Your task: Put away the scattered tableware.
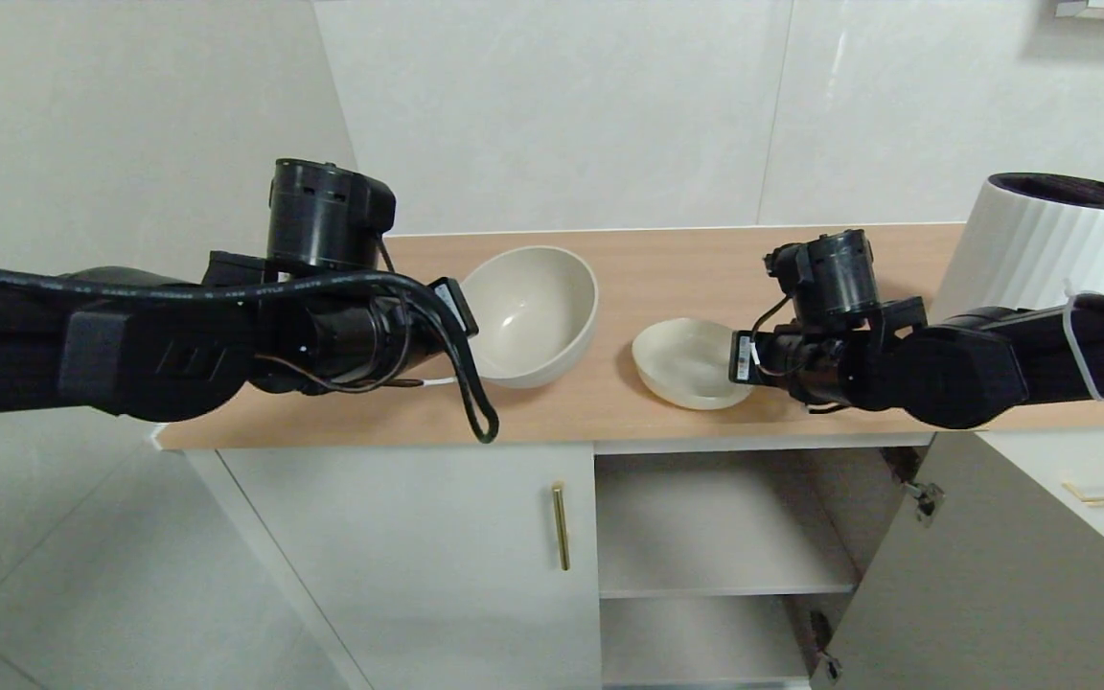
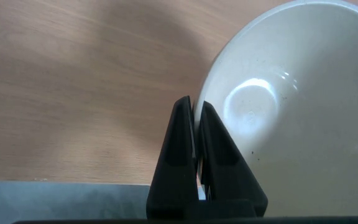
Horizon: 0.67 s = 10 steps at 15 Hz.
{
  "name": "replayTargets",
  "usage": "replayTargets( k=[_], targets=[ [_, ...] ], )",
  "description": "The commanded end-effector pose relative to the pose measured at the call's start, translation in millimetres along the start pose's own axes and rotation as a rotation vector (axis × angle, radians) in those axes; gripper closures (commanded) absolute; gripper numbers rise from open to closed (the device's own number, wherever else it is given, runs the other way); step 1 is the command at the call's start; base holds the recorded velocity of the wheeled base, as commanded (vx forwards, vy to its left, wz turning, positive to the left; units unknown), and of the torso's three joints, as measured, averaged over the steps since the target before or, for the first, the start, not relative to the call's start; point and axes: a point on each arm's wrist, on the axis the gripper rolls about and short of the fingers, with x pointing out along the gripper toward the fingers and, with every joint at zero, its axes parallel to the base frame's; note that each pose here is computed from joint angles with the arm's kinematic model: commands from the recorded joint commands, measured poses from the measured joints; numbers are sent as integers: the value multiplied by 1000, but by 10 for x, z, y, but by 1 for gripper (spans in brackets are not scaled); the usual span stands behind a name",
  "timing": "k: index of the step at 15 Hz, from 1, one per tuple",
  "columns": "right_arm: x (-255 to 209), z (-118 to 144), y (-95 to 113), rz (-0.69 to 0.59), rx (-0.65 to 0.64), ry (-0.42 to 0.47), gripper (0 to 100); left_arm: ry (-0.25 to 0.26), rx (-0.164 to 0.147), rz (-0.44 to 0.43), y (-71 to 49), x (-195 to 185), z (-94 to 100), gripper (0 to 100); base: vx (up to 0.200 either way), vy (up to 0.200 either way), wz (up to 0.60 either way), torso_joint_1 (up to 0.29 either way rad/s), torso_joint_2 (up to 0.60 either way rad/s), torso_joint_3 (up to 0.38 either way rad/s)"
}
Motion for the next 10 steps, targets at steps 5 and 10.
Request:
replayTargets(
  k=[5, 10],
  targets=[
    [-88, 57, -14, 7, 5, -15, 100, -9, -4, -2, 23, -95, 28, 100, 0, 0, 0, 0, 0, 0],
    [-889, 272, -219, 122, 62, -74, 100, -7, 96, -11, 238, -620, -55, 100, 0, 0, 0, 0, 0, 0]
  ],
)
